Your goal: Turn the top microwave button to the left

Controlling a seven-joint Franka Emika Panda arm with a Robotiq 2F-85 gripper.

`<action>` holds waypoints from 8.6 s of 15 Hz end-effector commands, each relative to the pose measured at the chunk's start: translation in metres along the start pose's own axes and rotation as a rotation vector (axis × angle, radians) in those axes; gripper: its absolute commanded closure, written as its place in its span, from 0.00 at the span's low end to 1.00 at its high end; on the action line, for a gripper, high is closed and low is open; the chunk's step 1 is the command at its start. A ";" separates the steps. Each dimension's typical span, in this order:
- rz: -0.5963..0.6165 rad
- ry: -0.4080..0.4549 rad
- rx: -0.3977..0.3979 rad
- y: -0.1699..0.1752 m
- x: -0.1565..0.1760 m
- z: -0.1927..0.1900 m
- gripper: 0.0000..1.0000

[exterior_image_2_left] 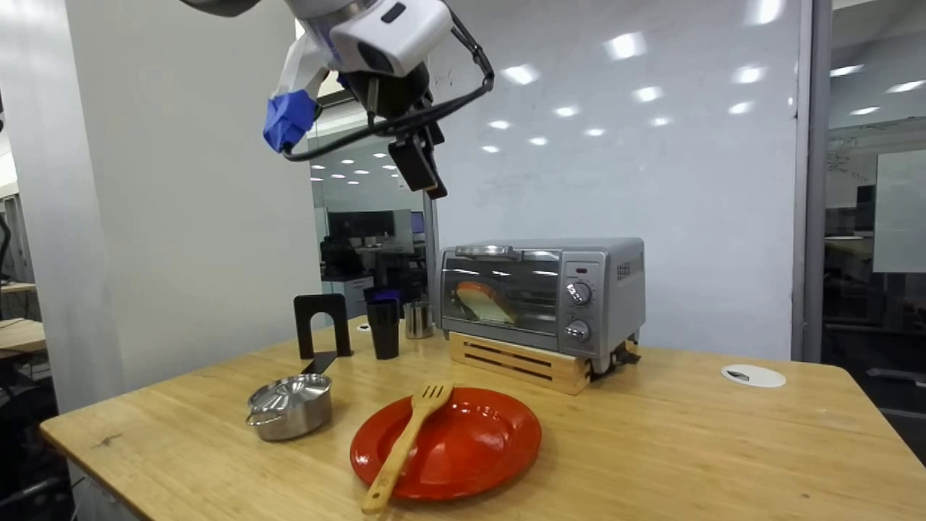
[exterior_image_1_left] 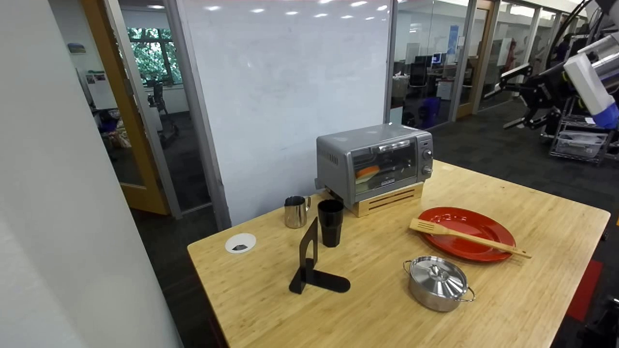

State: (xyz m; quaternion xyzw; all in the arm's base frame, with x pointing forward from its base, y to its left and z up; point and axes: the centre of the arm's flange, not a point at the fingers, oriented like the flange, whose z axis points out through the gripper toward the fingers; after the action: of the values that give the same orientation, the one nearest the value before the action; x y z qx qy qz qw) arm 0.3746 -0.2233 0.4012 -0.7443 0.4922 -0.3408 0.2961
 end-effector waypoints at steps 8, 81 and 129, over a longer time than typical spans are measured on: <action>0.082 0.048 0.018 0.067 0.017 0.084 0.00; 1.245 0.059 0.400 0.141 0.059 0.256 0.00; 1.259 0.050 0.426 0.134 0.061 0.271 0.00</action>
State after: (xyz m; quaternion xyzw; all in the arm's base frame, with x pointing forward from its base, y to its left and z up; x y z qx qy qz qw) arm 0.5295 -0.2925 0.1515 -0.2429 0.7630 -0.2039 0.5632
